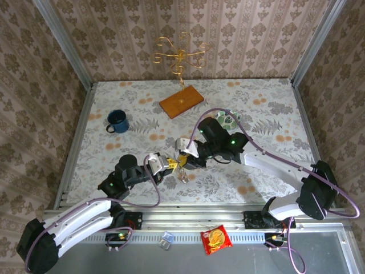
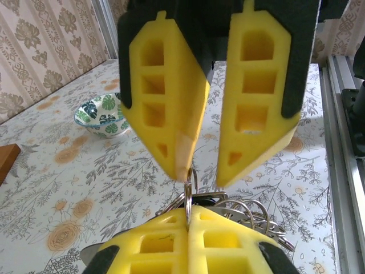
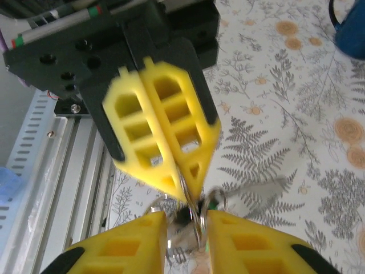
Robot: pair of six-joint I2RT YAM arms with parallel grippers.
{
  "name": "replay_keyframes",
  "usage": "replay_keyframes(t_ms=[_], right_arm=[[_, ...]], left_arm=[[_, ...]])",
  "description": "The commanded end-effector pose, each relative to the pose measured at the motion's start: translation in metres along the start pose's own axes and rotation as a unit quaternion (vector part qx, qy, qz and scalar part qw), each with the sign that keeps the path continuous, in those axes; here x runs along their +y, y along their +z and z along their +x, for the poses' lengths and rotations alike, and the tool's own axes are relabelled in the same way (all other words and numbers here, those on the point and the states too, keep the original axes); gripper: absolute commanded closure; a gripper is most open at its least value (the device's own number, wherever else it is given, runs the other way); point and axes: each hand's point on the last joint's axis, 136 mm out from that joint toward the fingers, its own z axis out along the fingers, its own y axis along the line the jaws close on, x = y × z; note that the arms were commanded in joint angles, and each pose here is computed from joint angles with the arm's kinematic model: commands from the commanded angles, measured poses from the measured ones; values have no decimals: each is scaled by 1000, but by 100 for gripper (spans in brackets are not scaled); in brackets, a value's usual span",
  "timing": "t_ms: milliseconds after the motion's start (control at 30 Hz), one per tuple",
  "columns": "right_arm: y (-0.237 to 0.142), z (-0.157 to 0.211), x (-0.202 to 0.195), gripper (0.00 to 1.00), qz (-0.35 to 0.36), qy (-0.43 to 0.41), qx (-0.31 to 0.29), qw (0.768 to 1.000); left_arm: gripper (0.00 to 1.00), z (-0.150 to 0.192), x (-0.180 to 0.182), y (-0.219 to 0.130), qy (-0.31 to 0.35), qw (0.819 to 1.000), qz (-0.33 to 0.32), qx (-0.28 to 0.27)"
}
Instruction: Put the keys on the keyring
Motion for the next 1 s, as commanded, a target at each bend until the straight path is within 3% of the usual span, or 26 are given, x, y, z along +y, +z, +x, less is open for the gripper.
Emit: replay_keyframes(t_ms=[0, 267, 500, 767, 900, 967], right_arm=[[-10, -14, 4, 72, -4, 16, -48, 999], [-3, -9, 4, 73, -9, 33, -53, 998], [2, 0, 3, 85, -8, 36, -32, 999], [4, 0, -5, 75, 17, 28, -26, 999], [5, -3, -4, 76, 17, 20, -28, 999], [5, -3, -2, 81, 12, 18, -25, 999]], left_arm=[[100, -12, 0, -3, 7, 999, -6, -31], [100, -13, 0, -4, 4, 999, -5, -41], [100, -15, 0, -4, 4, 999, -6, -47], [100, -15, -1, -4, 3, 999, -4, -48], [100, -15, -1, -4, 3, 999, -3, -49], [100, -15, -1, -4, 4, 999, -3, -49]])
